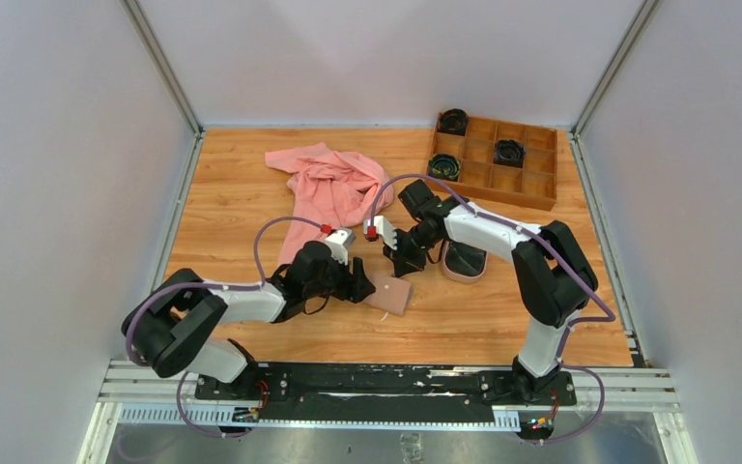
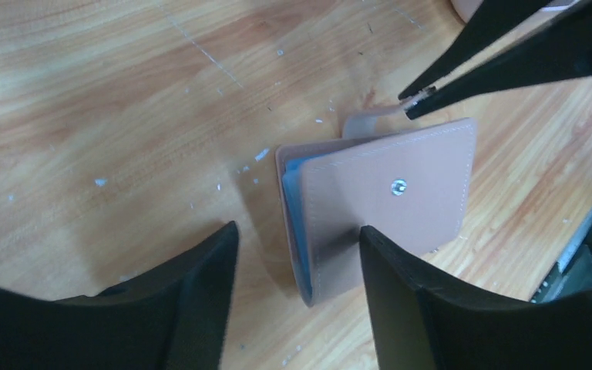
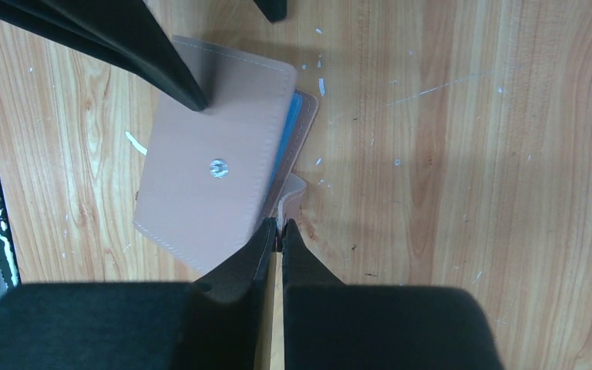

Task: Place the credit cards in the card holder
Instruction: Close the card holder at the center of the board.

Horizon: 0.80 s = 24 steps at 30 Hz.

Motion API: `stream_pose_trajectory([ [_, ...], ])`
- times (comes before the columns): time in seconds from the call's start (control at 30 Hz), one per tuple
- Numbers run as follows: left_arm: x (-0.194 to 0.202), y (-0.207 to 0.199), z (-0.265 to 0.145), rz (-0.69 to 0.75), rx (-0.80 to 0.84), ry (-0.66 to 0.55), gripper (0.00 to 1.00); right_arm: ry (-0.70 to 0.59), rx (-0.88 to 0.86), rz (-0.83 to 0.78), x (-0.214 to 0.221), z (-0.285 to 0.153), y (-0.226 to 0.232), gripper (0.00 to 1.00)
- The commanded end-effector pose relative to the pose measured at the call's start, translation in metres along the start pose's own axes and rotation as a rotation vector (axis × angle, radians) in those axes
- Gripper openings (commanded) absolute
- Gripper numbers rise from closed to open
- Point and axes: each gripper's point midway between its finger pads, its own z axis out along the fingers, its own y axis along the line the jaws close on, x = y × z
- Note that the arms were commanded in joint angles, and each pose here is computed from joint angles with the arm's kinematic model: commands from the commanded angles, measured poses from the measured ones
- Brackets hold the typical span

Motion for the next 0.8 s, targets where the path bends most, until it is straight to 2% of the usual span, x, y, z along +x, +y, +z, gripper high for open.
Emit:
stream_pose_trajectory([
  [0.0, -0.004, 0.000, 0.014, -0.026, 0.006, 0.013, 0.57, -0.024, -0.025, -0.026, -0.007, -0.002, 0.010, 0.05],
  [0.1, 0.007, 0.006, 0.017, -0.065, -0.014, 0.044, 0.45, -0.035, -0.032, -0.026, -0.009, -0.003, 0.012, 0.05],
  [0.17, 0.014, 0.007, 0.018, -0.086, -0.018, 0.062, 0.30, -0.040, -0.038, -0.028, -0.010, -0.003, 0.014, 0.04],
  [0.33, 0.022, 0.005, 0.015, -0.140, -0.007, 0.075, 0.06, -0.062, -0.086, -0.038, -0.012, 0.002, 0.025, 0.04],
  [0.47, 0.026, 0.001, 0.008, -0.205, 0.004, 0.062, 0.00, -0.061, -0.170, -0.081, -0.012, 0.014, 0.051, 0.05],
  [0.63, 0.029, -0.005, -0.003, -0.245, 0.000, 0.023, 0.00, 0.029, -0.182, -0.086, -0.002, 0.032, 0.059, 0.08],
  [0.77, 0.030, -0.009, -0.008, -0.255, -0.008, -0.003, 0.00, 0.063, -0.168, -0.063, 0.004, 0.034, 0.057, 0.15],
])
